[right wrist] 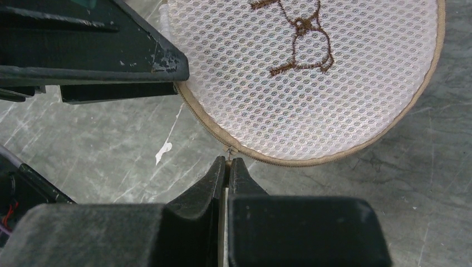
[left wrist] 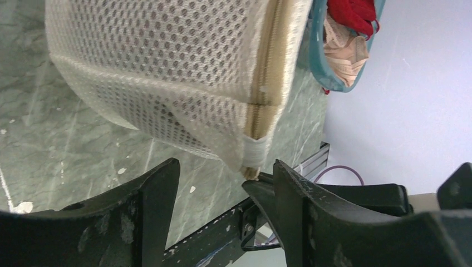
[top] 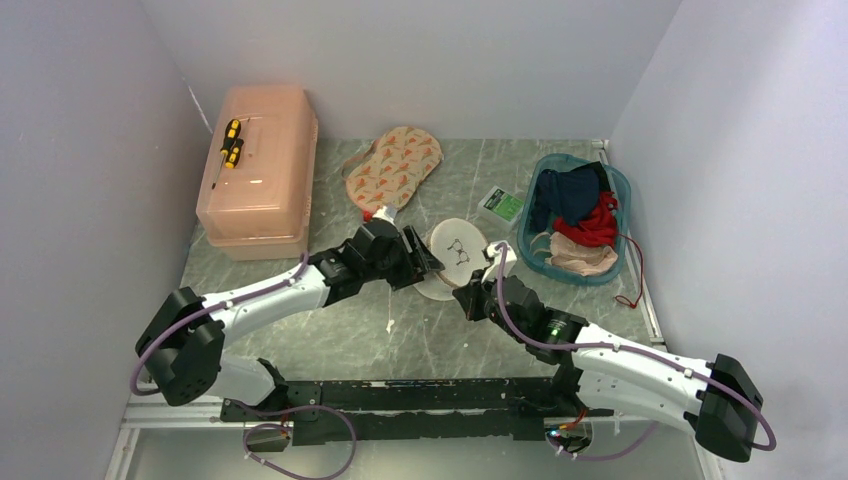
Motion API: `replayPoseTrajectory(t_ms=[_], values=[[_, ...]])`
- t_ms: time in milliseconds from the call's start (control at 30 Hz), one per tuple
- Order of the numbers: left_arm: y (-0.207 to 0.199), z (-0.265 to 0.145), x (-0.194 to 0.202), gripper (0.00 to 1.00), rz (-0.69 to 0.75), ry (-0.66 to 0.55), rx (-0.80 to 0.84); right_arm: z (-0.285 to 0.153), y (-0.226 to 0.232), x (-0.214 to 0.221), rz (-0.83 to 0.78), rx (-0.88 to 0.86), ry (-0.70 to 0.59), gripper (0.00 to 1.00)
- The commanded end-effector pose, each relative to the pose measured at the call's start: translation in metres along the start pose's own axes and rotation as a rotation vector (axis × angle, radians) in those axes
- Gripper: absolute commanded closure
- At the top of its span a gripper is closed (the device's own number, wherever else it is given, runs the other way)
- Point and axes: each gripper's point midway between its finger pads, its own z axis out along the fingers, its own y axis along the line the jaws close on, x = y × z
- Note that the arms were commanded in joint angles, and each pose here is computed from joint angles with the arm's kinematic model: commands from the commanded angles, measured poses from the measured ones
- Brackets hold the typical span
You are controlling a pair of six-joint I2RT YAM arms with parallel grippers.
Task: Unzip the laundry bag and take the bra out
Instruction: Unzip the laundry bag at the center of the board.
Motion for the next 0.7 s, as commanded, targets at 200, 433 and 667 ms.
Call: replayPoseTrajectory(t_ms=[200,433,667], values=[[-0.027,0.008,-0.005,0.37,-0.005,-0.017,0.062,-0.001,0.021,-0.026,0.009,-0.066,-0.061,1.0],[-0.025,0.011,-0.005,0.6,-0.004,-0.018,0.047,-0.001,0.021,-0.023,0.003,-0.07,-0.05,1.0],[-0.022,0.012,-0.008,0.86,0.015,-0.033,0.038,-0.003,0.014,-0.015,-0.016,-0.046,-0.028,1.0]])
